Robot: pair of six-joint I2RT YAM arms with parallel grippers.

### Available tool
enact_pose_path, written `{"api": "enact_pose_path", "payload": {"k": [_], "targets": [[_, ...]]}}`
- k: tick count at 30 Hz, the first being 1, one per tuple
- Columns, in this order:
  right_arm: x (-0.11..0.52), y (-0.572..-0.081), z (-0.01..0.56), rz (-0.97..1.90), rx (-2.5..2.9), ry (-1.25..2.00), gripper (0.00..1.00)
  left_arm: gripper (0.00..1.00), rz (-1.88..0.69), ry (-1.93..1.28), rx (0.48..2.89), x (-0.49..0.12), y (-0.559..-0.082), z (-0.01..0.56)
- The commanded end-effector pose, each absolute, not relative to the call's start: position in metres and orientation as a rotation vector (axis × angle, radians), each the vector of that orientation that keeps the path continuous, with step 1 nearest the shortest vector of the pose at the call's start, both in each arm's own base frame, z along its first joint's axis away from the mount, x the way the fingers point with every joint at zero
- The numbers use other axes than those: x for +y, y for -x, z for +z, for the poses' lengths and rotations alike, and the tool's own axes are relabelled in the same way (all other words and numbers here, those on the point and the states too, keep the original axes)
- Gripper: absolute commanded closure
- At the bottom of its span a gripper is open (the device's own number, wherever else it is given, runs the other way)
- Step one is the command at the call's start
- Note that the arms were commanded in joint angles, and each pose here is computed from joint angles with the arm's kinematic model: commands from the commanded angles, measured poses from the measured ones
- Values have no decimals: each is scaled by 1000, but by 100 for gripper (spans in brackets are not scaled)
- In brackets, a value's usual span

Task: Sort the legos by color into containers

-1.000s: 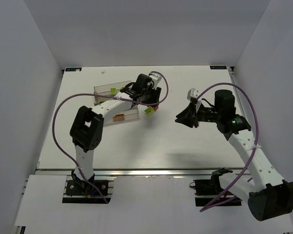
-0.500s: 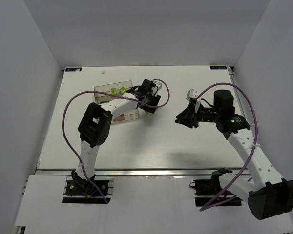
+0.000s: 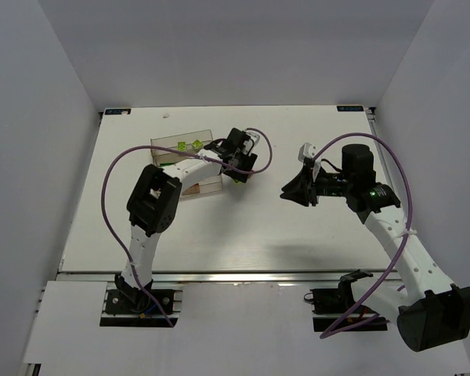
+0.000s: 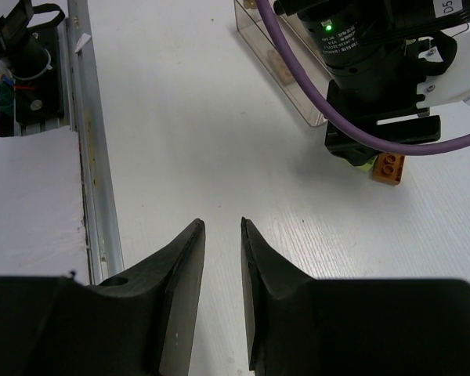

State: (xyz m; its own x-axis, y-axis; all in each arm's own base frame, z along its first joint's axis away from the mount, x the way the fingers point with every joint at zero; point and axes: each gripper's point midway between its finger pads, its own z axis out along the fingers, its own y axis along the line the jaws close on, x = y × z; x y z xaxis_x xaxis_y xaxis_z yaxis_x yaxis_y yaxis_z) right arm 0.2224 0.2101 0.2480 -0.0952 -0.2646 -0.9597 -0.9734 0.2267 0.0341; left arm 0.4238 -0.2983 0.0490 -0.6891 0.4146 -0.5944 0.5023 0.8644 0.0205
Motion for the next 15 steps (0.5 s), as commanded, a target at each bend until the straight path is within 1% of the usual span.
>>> {"api": "enact_pose_path", "payload": {"k": [1, 6, 10, 14, 15], "targets": [[211, -220, 252, 959, 1530, 1218, 69, 32, -204, -667, 2398, -305, -430, 54], [211, -219, 251, 967, 1533, 1219, 69, 33, -199, -677, 2413, -305, -429, 46], [211, -219, 251, 971, 1535, 1219, 69, 36, -210, -683, 2421, -306, -427, 43], [212, -218, 251, 978, 1534, 1221, 69, 41, -217, -686, 2424, -307, -427, 43], [211, -219, 250, 977, 1537, 1221, 69, 44, -229, -687, 2422, -309, -426, 44]]}}
